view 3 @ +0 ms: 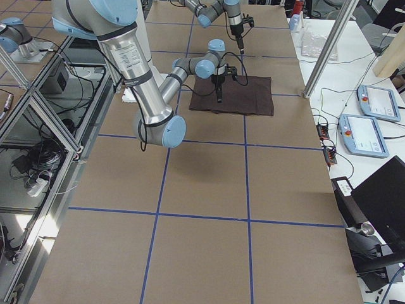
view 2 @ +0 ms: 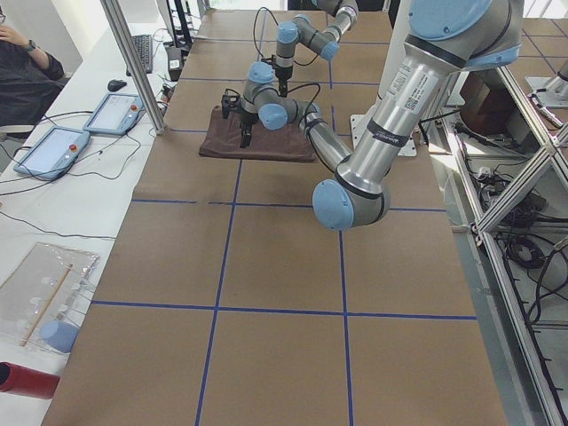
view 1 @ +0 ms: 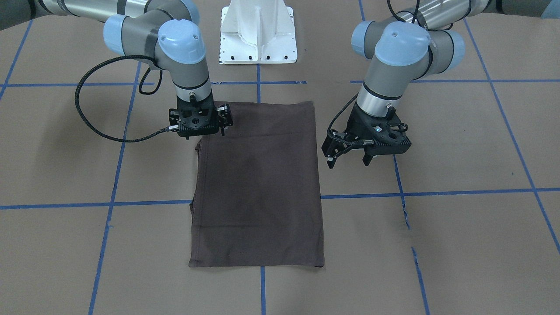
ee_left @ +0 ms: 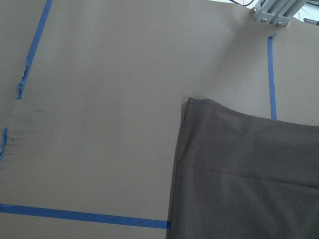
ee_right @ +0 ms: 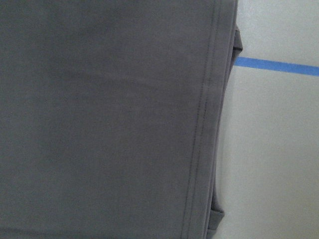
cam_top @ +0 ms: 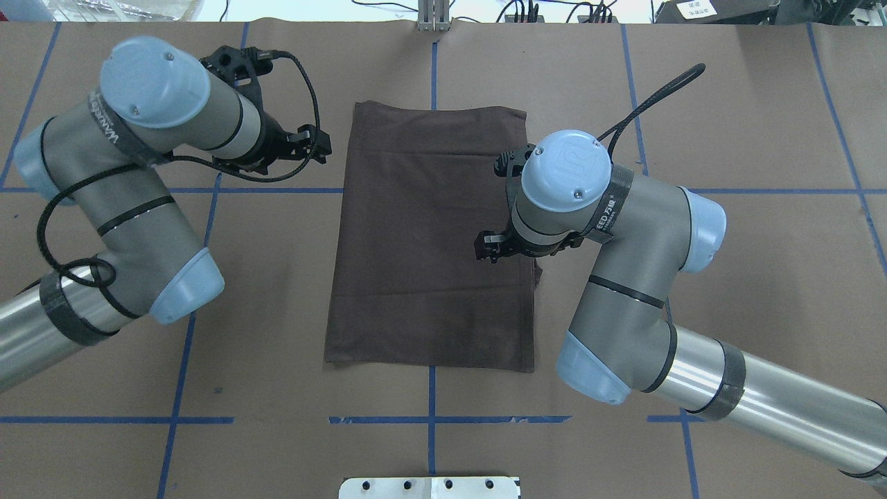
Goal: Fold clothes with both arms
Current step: 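Move both grippers to the shirt's corners nearest the robot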
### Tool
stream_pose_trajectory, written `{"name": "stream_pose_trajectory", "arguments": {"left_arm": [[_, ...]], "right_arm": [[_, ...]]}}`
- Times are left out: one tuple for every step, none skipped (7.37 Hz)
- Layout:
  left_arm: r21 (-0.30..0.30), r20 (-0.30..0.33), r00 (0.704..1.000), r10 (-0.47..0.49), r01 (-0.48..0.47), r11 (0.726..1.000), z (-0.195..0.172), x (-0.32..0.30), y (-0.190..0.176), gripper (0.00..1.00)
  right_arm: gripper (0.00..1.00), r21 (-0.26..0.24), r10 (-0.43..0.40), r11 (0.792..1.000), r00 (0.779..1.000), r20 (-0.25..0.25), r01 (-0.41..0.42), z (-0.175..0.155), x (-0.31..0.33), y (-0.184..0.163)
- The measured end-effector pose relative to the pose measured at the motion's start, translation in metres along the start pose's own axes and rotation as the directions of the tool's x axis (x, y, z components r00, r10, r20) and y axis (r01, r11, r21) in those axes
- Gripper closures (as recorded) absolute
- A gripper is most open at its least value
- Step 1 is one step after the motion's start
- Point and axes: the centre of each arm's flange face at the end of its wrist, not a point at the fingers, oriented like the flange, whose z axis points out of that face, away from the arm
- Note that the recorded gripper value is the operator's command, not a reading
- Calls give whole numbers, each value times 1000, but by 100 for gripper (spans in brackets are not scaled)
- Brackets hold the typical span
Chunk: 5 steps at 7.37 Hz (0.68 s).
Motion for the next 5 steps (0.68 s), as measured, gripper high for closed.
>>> {"name": "stream_pose_trajectory", "arguments": {"left_arm": [[-56,-12,999,-31,30,998,0,-5,41,0],[-110,-12,996,-93,91,990,4,0,81,0],[-145,10,986,-169,169,975,17,8,122,0],[-146,37,975,-219,222,964,33,18,162,0],[-132,58,966,-251,256,957,46,24,194,1]], "right_arm": [[0,-2,11,1000,999,36,-11,-13,-2,4],[0,-6,23,1000,997,67,-22,-25,-3,8],[0,-11,26,1000,996,88,-25,-33,-4,12],[0,-12,27,1000,995,99,-26,-38,-4,14],[0,-12,26,1000,994,105,-25,-40,-4,14]]}}
